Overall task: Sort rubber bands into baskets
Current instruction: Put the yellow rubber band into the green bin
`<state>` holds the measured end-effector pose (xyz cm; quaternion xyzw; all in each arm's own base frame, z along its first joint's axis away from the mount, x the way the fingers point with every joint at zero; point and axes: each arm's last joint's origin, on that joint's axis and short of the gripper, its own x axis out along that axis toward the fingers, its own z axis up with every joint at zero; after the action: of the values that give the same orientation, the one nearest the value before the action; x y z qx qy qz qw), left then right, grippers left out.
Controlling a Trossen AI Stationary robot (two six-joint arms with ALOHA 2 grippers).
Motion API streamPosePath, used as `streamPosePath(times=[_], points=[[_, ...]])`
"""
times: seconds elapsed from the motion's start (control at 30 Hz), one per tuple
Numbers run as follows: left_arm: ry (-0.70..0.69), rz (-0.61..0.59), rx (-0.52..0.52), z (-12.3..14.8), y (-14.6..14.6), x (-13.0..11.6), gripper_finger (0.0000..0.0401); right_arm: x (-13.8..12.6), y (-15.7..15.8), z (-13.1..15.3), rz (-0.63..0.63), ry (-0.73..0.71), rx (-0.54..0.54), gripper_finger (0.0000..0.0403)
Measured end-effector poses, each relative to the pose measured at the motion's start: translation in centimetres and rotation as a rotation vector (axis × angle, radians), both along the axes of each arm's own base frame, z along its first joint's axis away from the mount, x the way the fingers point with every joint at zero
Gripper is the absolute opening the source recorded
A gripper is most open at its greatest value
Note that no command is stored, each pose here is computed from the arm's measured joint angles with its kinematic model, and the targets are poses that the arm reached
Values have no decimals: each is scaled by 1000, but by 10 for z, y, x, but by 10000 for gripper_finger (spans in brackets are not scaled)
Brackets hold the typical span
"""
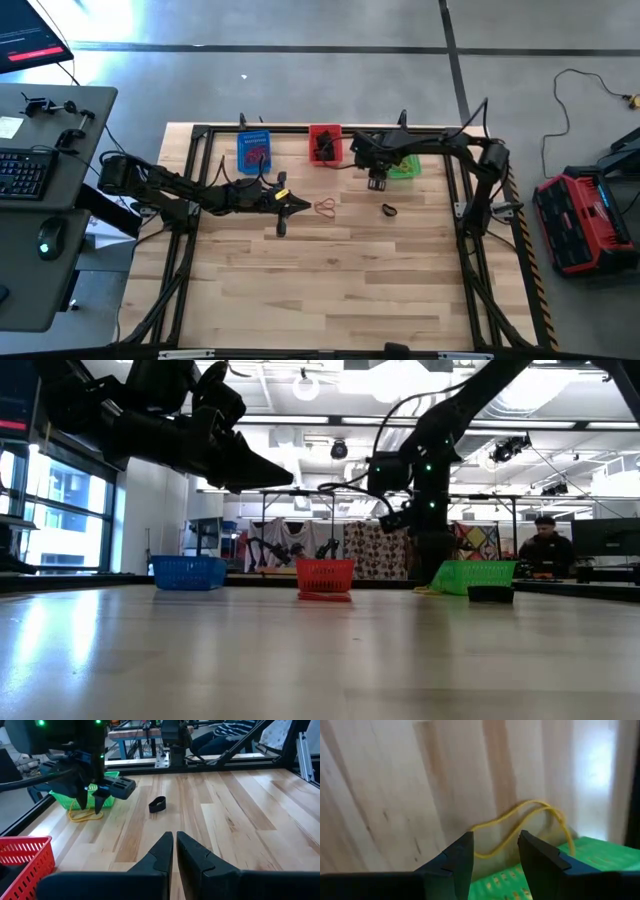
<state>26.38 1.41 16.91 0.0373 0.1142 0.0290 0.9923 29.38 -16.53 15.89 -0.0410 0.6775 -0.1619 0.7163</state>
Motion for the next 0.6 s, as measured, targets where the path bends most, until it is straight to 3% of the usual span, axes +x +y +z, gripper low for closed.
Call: streamPosePath(times=[0.2, 0.43, 0.6], points=[[1, 0, 0, 0, 0, 0, 13, -2, -6, -9, 35, -16, 97, 144], [6, 0, 0, -1, 0, 0, 13, -3, -13, -23, 20, 19, 119, 141], [15, 0, -1, -1, 0, 0, 13, -3, -14, -23, 24, 20, 128, 88]])
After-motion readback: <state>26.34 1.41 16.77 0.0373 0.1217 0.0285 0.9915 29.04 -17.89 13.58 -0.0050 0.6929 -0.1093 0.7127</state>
